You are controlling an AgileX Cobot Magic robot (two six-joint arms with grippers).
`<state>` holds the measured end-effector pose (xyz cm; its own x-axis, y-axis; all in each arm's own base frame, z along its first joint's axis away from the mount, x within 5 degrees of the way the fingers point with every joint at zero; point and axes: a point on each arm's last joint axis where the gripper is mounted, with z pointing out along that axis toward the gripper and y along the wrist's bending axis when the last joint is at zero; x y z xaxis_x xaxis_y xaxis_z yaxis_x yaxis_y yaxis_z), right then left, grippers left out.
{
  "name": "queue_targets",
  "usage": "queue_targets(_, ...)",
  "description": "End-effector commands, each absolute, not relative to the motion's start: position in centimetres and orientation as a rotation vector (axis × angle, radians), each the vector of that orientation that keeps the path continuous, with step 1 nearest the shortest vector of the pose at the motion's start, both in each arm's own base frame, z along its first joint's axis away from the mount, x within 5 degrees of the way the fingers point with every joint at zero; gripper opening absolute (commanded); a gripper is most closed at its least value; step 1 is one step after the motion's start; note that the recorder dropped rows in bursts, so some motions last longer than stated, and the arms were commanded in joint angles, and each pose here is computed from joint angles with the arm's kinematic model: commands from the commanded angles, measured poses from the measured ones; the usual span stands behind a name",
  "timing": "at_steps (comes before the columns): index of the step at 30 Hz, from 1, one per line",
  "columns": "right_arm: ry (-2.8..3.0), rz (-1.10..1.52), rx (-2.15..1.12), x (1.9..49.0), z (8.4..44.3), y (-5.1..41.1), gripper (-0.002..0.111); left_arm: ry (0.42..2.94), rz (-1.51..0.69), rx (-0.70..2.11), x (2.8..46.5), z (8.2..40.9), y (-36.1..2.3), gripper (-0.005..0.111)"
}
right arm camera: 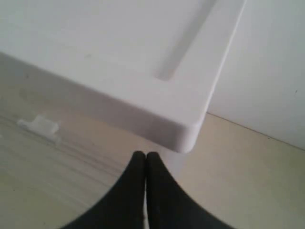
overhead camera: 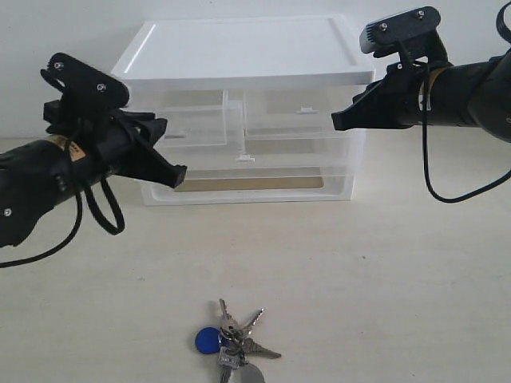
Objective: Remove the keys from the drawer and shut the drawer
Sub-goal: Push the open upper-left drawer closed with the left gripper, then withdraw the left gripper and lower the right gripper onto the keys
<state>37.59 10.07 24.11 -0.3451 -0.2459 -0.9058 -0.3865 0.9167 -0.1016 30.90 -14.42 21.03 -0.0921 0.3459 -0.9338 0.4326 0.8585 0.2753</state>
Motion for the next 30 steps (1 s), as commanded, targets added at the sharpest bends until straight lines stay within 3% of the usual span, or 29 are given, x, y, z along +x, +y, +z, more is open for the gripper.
queue_targets(1, 1.899, 0.185, -0.421, 38.2, 24.8, 9.7, 0.0, 1.626, -0.112, 0.604, 34.3, 21.5, -15.3, 0.013)
queue_targets(6, 1.892, 0.188, -0.422, 38.2, 24.9, 9.8, 0.0, 1.674, -0.082, 0.56, 37.7, 21.9, -14.5, 0.013)
queue_targets(10, 1.888, 0.191, -0.422, 38.2, 24.9, 9.8, 0.0, 1.732, -0.092, 0.587, 37.0, 22.3, -14.5, 0.013)
queue_targets(15, 1.886, 0.193, -0.423, 38.2, 24.9, 9.8, 0.0, 1.633, -0.225, 0.599, 30.0, 23.9, -14.2, 0.004)
queue_targets(19, 1.913, 0.2, -0.392, 37.8, 25.2, 9.9, 0.0, 1.561, -0.243, 0.568, 25.7, 24.1, -12.3, 0.004)
queue_targets(30, 1.91, 0.136, -0.535, 32.5, 30.0, 13.8, 0.0, 1.466, -0.232, 0.441, 17.7, 26.3, -7.9, 0.004)
